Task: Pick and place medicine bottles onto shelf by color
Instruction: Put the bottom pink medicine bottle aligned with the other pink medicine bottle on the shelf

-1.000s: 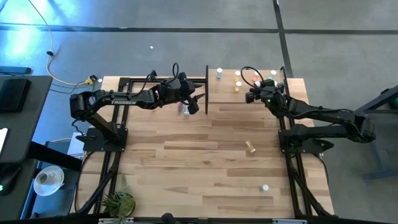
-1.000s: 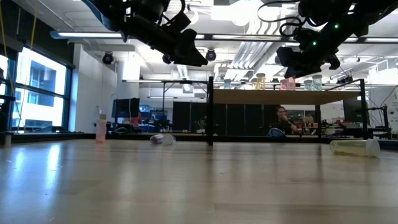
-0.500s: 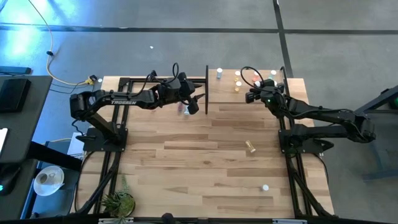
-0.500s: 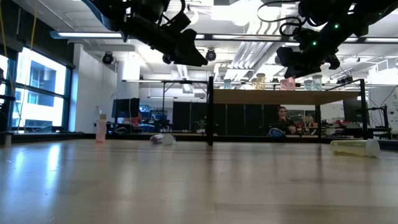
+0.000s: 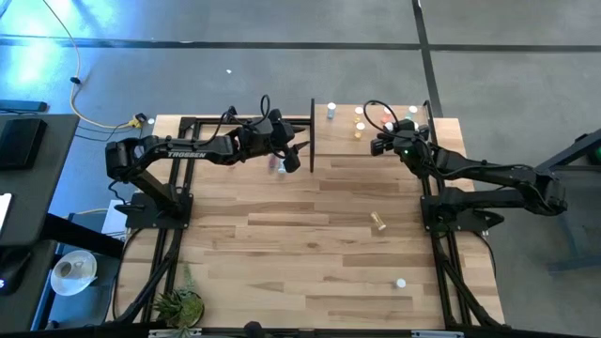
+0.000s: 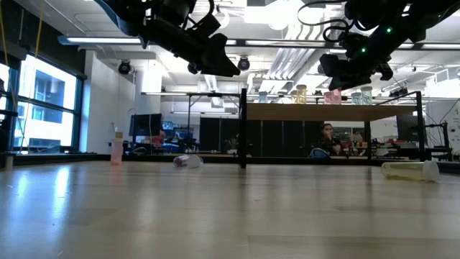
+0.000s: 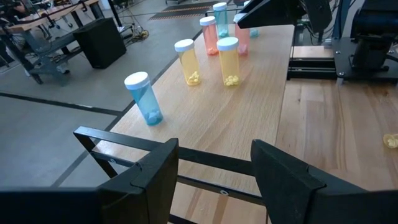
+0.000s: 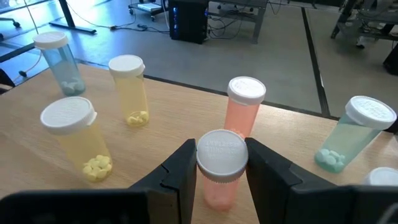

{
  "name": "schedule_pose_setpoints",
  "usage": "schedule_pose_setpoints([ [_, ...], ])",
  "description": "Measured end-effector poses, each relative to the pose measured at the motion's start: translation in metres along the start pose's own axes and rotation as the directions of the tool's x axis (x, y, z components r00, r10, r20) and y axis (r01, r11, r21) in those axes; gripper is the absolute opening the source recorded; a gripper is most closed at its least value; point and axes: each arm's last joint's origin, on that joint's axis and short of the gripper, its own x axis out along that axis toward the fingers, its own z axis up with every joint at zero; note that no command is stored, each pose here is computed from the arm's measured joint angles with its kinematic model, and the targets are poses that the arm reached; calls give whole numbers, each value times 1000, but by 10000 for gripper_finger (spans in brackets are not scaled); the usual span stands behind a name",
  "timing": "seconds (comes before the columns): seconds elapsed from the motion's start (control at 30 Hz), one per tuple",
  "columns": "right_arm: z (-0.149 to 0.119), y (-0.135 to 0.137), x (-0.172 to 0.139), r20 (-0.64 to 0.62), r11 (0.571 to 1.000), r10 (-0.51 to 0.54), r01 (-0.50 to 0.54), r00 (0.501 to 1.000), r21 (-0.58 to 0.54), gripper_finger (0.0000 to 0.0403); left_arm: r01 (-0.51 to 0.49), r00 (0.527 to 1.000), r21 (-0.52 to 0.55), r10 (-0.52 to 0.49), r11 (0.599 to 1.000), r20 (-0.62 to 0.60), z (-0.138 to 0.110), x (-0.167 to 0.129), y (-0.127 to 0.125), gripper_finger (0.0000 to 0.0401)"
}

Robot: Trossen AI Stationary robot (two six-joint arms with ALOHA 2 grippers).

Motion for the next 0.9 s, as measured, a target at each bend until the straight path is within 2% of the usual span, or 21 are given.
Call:
schedule_pose_setpoints([
  [0.73, -1, -1, 0, -12, 1000, -5, 5, 1000, -8, 109, 0, 1000, 0, 0, 1000, 1, 0, 0, 0, 189],
  [0.9, -3, -1, 0, -25, 1000, -5, 4, 1000, -18, 139, 0, 1000, 0, 0, 1000, 1, 0, 0, 0, 189],
])
